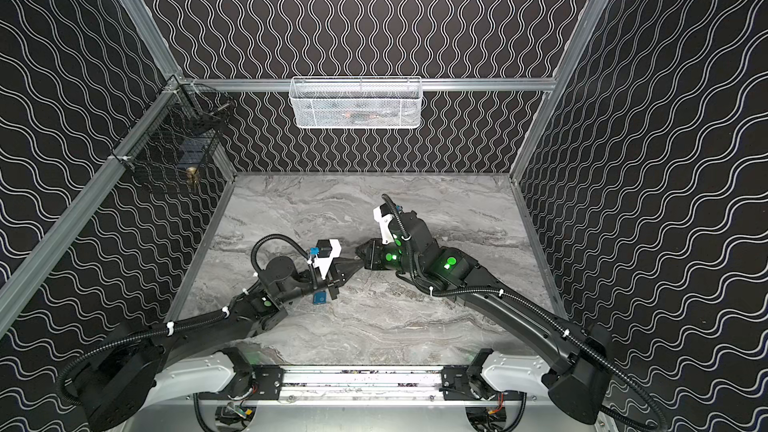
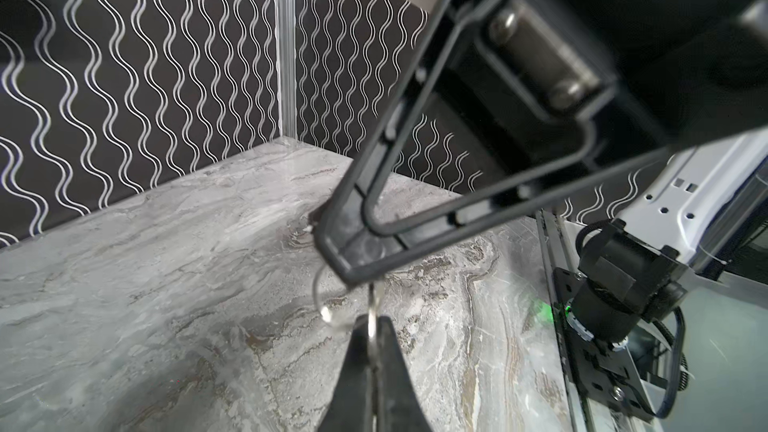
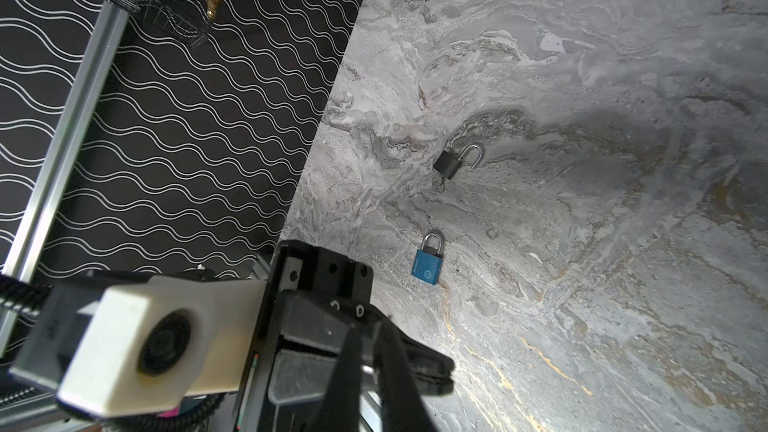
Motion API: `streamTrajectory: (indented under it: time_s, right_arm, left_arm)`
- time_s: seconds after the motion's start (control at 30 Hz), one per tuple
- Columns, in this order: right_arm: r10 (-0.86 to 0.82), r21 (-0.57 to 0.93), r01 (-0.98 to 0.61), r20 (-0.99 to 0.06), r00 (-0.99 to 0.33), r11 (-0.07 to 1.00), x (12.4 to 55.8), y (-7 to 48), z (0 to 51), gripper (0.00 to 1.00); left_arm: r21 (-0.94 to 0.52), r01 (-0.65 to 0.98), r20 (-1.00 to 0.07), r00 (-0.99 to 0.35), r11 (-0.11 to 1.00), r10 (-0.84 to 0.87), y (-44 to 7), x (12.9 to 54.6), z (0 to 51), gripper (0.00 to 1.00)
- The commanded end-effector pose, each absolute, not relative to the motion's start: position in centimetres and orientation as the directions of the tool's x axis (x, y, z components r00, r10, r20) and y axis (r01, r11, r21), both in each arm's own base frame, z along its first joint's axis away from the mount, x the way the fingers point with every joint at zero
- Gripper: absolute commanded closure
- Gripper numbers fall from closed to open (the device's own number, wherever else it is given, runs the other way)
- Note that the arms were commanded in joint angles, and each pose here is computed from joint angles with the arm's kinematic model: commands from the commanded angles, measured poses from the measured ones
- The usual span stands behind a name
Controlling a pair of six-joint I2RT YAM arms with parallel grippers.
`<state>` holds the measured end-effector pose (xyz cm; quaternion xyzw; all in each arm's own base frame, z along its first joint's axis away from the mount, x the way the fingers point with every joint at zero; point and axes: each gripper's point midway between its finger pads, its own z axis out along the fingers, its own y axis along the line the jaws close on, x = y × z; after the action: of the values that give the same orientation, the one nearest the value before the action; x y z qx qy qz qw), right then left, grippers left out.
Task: Unlock with the key
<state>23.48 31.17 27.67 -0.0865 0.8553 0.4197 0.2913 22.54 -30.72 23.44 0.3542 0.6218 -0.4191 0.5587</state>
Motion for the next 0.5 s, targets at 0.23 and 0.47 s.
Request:
streamTrajectory:
  time_s: [0.23,0.47]
  right_arm:
    - [0.038,0.638,-0.595,-0.697,-0.716,0.490,23.5,30.8,31.4,0.62]
    - [-0.036,0.570,-0.716,-0.772,-0.635,0.403,22.6,31.0,31.8,0.55]
  left_arm:
    - [-0.133,0.910,-0.979,-0.183,0.394,0.090,-31.3,22.9,23.6,1.00]
    - [-0.138,0.925,-0.981,-0.178,0.354,0.083,-32.0,22.7,25.1,1.00]
